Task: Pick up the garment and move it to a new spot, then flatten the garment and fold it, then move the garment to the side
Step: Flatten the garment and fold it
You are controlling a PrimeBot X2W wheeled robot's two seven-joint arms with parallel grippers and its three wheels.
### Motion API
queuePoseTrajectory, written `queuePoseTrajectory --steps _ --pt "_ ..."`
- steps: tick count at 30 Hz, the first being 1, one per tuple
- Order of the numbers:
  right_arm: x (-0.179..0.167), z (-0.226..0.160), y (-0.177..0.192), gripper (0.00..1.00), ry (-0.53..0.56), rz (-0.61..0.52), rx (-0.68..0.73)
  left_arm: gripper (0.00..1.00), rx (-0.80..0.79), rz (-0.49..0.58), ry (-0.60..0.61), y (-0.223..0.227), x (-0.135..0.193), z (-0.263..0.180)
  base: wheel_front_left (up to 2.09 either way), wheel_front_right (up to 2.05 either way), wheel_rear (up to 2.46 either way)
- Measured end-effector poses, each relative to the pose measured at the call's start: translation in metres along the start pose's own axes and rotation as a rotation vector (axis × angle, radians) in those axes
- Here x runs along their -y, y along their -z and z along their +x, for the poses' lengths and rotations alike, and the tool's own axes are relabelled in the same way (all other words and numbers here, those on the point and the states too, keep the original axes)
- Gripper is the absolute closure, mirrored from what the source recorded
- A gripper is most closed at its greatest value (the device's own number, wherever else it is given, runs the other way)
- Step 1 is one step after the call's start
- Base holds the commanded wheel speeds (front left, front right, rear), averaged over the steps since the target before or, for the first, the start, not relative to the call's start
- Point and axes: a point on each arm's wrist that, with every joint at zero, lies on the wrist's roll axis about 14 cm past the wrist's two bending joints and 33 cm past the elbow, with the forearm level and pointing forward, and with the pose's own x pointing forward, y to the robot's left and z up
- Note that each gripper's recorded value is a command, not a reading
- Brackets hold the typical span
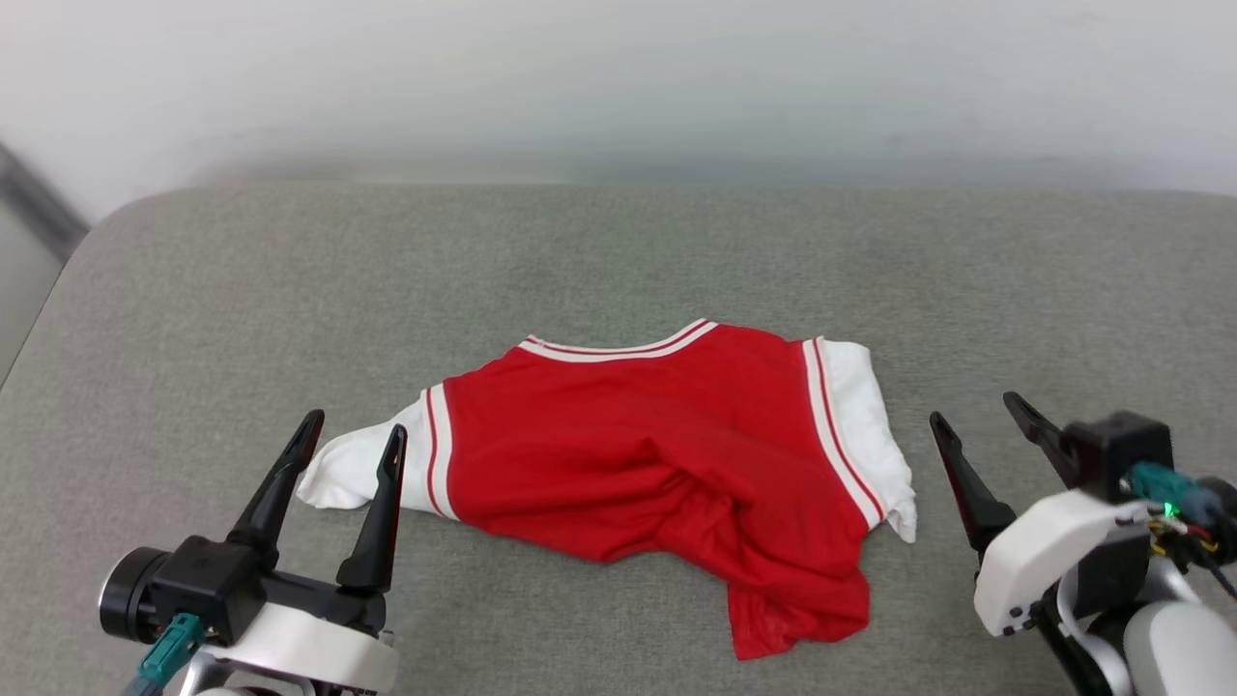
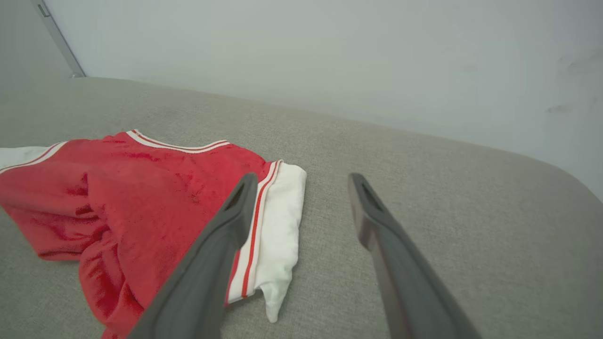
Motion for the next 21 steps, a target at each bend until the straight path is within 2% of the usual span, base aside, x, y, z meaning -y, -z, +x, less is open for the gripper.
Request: queuePoseTrajectory --steps 5,7,9,13,21 --pt "-0.002 0.027 0.026 0.00 -0.085 -0.031 -0.288 0.00 -0.014 0.008 -0.027 0.005 -0.010 0.001 0.00 0.00 0.00" --pt "-0.005 0.031 0.051 0.00 -0.107 0.000 -0.468 0.00 -0.018 0.008 -0.044 0.006 -0.015 0.000 0.00 0.00 0.00" --pt "-0.008 0.030 0.070 0.00 -0.140 -0.018 -0.613 0.00 -0.037 0.006 -0.065 0.012 -0.020 -0.003 0.00 0.00 0.00" --pt "-0.002 0.056 0.058 0.00 -0.140 -0.074 -0.646 0.00 -0.053 -0.003 -0.085 0.018 -0.025 -0.003 0.00 0.00 0.00" --pt "-0.009 0.086 0.087 0.00 -0.160 -0.072 -0.779 0.00 -0.076 0.008 -0.153 0.025 -0.044 -0.006 0.00 0.00 0.00"
